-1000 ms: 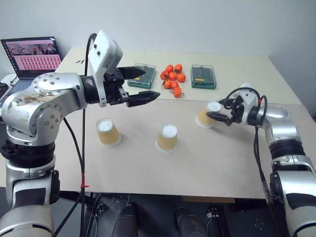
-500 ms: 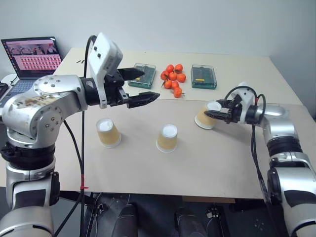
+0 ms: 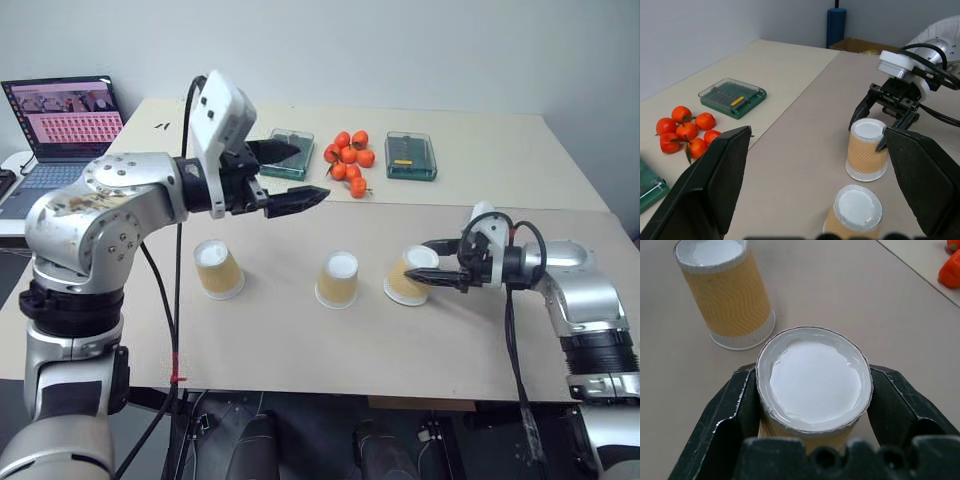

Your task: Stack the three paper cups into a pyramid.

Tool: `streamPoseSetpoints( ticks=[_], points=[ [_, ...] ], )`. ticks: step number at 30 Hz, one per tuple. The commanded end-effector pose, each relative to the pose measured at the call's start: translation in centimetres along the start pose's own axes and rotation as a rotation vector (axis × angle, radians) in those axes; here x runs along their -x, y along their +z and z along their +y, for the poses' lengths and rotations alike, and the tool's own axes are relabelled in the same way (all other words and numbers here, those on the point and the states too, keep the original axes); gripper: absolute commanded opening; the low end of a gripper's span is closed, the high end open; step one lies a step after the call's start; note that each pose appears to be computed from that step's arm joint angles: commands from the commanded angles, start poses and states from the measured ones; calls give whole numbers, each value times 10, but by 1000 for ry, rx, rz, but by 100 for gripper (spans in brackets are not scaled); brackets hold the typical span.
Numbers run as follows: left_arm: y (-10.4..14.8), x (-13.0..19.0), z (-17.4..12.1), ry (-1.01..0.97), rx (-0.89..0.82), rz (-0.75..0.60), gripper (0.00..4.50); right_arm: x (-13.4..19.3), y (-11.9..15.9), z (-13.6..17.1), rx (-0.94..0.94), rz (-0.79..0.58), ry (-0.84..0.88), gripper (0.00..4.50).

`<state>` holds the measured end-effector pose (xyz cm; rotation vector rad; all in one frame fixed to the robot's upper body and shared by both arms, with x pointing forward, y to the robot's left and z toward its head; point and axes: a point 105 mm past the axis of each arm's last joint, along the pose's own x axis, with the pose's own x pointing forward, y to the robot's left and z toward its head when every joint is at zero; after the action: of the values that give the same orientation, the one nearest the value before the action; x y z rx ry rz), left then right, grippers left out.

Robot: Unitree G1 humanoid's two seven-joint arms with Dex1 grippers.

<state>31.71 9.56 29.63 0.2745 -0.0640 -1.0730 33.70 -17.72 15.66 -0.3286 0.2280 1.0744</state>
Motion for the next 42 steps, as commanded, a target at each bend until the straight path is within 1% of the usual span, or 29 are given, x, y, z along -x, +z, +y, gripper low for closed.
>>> streamPoseSetpoints(
  ticks=[1,8,16,25,37,42],
  points=[
    [13,-1,-2,-9,-62,-27,450,-12,3,16,-20,-31,54,293],
    [17,-2,-5,-16,-75,-31,450,-21,-5,25,-19,-6,87,293],
    [16,0,-5,-10,-76,-23,450,-25,-18,20,-22,17,81,293],
    [15,0,-4,-6,-75,-22,450,-35,-9,12,0,-16,63,293],
    [15,-1,-5,-4,-72,-25,450,-40,-1,13,11,-32,68,293],
    [16,-2,-4,-4,-71,-28,450,-44,-4,16,-3,-21,74,293]
  ],
)
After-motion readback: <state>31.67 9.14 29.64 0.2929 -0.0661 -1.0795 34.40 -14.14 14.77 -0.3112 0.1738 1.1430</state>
